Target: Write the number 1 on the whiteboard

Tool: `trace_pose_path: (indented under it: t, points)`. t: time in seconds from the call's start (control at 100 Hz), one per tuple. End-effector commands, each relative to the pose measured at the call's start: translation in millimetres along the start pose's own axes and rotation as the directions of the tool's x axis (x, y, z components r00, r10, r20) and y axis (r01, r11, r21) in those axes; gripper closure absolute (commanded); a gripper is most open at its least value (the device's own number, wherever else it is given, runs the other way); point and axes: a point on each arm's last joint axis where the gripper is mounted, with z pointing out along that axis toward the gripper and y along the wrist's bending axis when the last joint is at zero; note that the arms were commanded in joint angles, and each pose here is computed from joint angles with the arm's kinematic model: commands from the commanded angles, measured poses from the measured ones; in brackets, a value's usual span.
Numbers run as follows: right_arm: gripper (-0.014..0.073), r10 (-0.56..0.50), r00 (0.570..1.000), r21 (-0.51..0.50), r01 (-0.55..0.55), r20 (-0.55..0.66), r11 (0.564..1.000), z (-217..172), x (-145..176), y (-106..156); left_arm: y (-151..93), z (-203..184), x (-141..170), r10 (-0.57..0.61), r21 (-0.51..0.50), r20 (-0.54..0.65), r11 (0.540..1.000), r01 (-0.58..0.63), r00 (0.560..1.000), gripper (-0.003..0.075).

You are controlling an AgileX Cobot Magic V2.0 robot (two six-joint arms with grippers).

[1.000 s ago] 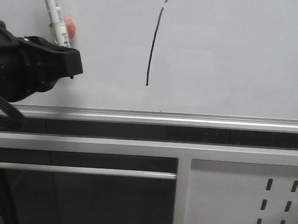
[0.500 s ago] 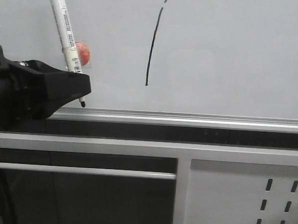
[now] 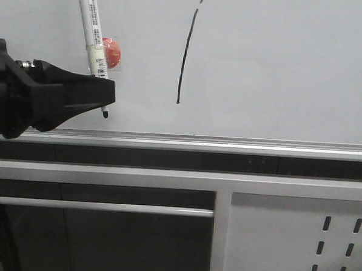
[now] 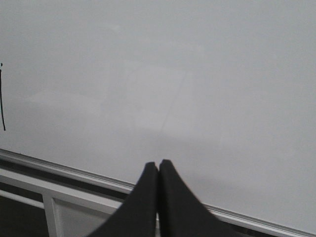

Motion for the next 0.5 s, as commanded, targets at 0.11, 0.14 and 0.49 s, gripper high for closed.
trace_pose_path:
  t: [0.11, 0.14, 0.49]
  points:
    - [0.0645, -0.016, 0.994, 0.009, 0.015, 0.108, 1.000, -6, -13, -2, 3, 0, -22, 0.015, 0.039, 0.136, 0.999, -0.020, 0.991, 0.0738]
    - [0.0645, -0.016, 0.994, 0.009, 0.015, 0.108, 1.000, -6, -13, -2, 4, -1, -22, 0.017, 0.038, 0.133, 0.999, -0.022, 0.991, 0.0738]
    - [0.0645, -0.016, 0.994, 0.009, 0.015, 0.108, 1.000, -6, -13, -2, 9, 11, -31, 0.047, 0.048, 0.103, 0.998, -0.052, 0.994, 0.0738]
